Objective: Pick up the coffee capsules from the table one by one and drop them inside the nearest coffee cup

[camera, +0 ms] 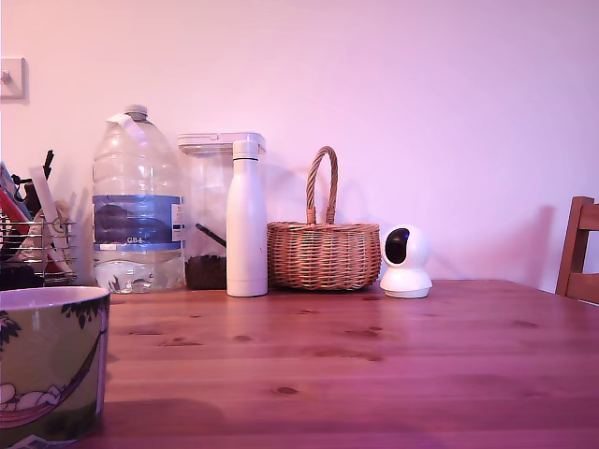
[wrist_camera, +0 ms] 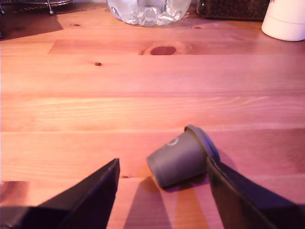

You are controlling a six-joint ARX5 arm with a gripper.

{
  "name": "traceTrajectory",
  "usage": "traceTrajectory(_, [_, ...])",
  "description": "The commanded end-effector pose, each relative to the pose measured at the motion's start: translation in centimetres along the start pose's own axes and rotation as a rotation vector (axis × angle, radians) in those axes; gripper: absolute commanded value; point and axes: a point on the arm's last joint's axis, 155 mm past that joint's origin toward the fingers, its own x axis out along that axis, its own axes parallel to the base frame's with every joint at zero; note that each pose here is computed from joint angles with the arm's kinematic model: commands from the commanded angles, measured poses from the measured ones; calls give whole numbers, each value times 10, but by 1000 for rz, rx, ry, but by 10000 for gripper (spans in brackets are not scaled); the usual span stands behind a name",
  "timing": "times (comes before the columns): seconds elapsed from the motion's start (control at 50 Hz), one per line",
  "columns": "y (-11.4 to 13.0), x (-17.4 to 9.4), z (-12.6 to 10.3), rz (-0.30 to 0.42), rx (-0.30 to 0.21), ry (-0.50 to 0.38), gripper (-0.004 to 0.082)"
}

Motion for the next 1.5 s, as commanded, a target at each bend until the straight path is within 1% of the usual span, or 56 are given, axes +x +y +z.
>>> traceTrajectory(0.0, [-5, 1, 4, -12, -15, -4, 501])
traceTrajectory(0.14, [-7, 1, 4, -17, -24, -5, 501])
traceTrajectory(0.42, [-15, 1, 9, -34, -17, -24, 501])
traceTrajectory(0.46, [-17, 1, 9, -43, -17, -26, 501])
traceTrajectory(0.5, [-20, 1, 10, -56, -27, -29, 506])
traceTrajectory(0.52, [-21, 1, 10, -58, -27, -29, 513])
traceTrajectory(0.56, [-26, 0, 10, -86, -45, -27, 543])
traceTrajectory(0.66, [-35, 0, 10, -114, -45, -26, 661])
traceTrajectory(0.7, [-37, 0, 10, -118, -44, -25, 673])
traceTrajectory(0.84, [-42, 0, 8, -129, -40, -20, 674])
traceTrajectory(1.0, [-40, 1, 7, -106, -48, -18, 674])
traceTrajectory(1.08, [-36, 1, 6, -87, -59, -12, 674])
traceTrajectory(1.1, [-35, 1, 5, -82, -72, -10, 674])
traceTrajectory(1.22, [-30, 2, 3, -54, -84, -3, 674])
traceTrajectory(1.24, [-30, 2, 4, -52, -84, -4, 674])
traceTrajectory(1.26, [-29, 2, 3, -50, -102, -3, 674])
traceTrajectory(1.3, [-28, 2, 3, -44, -102, -4, 674])
traceTrajectory(1.32, [-28, 3, 2, -44, -118, -1, 674])
traceTrajectory(1.48, [-30, 12, -3, -48, -129, 11, 674])
